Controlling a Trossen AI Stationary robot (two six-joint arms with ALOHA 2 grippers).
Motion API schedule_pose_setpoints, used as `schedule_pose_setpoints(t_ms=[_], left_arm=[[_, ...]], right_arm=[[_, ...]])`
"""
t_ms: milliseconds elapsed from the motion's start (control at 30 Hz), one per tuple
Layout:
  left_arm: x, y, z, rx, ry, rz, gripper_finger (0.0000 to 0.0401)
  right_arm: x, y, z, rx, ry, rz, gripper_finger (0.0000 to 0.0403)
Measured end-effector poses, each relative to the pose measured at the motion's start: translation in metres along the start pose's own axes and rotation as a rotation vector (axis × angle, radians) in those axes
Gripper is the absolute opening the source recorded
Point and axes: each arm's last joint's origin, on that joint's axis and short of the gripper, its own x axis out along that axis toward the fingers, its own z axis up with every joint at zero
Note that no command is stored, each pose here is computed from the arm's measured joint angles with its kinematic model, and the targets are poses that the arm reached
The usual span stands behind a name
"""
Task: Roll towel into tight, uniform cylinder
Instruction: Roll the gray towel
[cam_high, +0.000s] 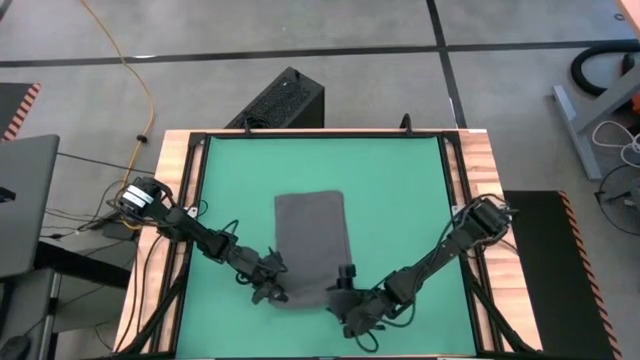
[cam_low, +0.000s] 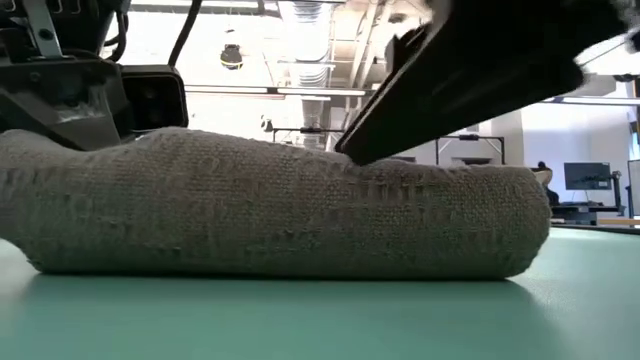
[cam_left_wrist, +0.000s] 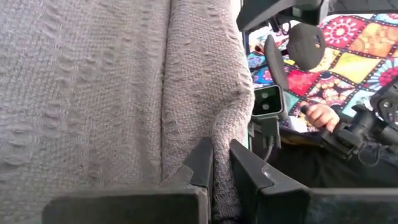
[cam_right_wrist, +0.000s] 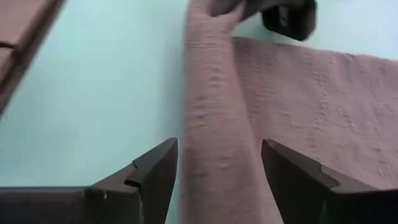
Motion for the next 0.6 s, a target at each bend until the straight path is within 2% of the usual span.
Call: schedule_pose_setpoints(t_ms=[167, 267, 367, 533, 600], left_arm=[[0.0, 0.0, 0.001, -0.03, -0.016, 0.015, 0.0016], [0.0, 0.0, 0.001, -0.019, -0.018, 0.016, 0.0018], [0.0, -0.001, 0.0, 0.033, -0.01, -0.015, 0.0032], [-0.003, -0.005, 0.003, 0.1, 0.024, -0.084, 0.0064], [-0.005, -0.006, 0.004, 0.099, 0.042, -0.072, 0.0069]], right_arm=[[0.008, -0.013, -0.008, 0.055, 0.042, -0.028, 0.0252], [0.012, -0.022, -0.011, 0.11, 0.096, -0.024, 0.0228], [0.016, -0.029, -0.013, 0.152, 0.147, 0.004, 0.0174], [0.021, -0.036, -0.012, 0.184, 0.188, 0.082, 0.0042], [0.022, -0.038, -0.011, 0.212, 0.209, 0.128, 0.0027]])
